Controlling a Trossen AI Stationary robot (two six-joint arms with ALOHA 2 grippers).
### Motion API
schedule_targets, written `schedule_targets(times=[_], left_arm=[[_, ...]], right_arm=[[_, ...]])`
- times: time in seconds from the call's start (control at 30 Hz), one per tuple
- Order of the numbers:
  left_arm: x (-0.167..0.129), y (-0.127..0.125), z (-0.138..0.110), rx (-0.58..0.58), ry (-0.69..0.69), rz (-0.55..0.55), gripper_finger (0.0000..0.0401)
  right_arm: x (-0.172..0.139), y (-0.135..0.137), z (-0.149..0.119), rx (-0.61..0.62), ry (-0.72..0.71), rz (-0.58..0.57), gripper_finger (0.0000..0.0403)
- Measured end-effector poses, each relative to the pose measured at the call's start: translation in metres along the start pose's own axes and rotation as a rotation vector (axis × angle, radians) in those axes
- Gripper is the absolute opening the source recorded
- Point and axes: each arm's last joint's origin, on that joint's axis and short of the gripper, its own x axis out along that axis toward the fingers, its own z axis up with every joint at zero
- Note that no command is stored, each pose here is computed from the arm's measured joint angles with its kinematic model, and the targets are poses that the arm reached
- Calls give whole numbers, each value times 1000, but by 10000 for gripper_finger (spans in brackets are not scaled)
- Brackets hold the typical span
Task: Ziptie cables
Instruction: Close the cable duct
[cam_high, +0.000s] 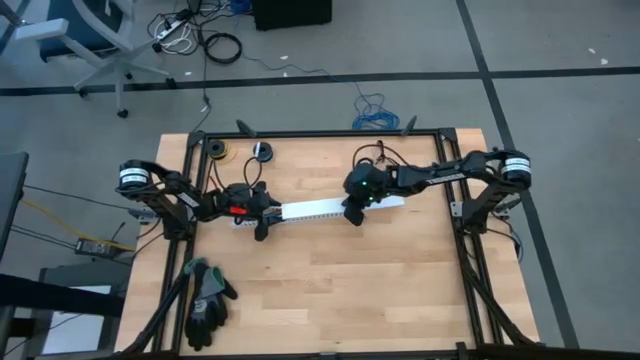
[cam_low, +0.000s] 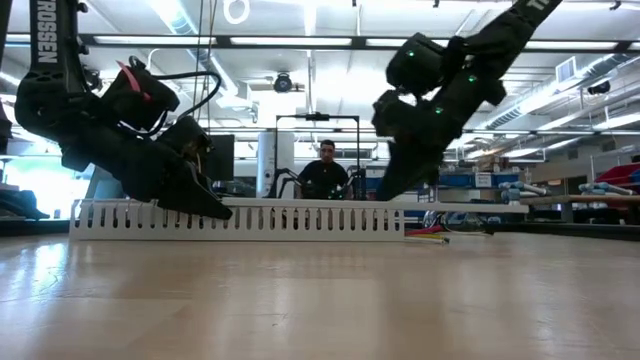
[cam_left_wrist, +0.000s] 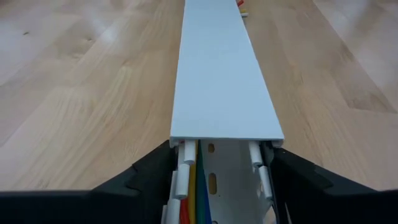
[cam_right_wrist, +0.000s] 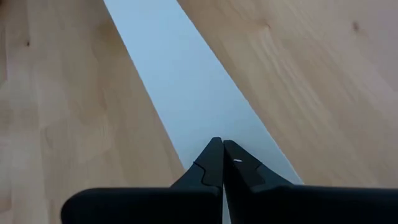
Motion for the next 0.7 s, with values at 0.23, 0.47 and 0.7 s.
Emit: schedule_targets(times=[0.23, 0.47, 0.7], left_arm=[[0, 0, 1, 0, -4, 0, 226], [0, 0, 1, 1, -9, -3, 254], [0, -1, 2, -53, -15, -38, 295]], right_arm=[[6, 5, 16, -68, -41, 29, 0], [6, 5, 17, -72, -39, 30, 0], [6, 5, 17, -71, -39, 33, 0]])
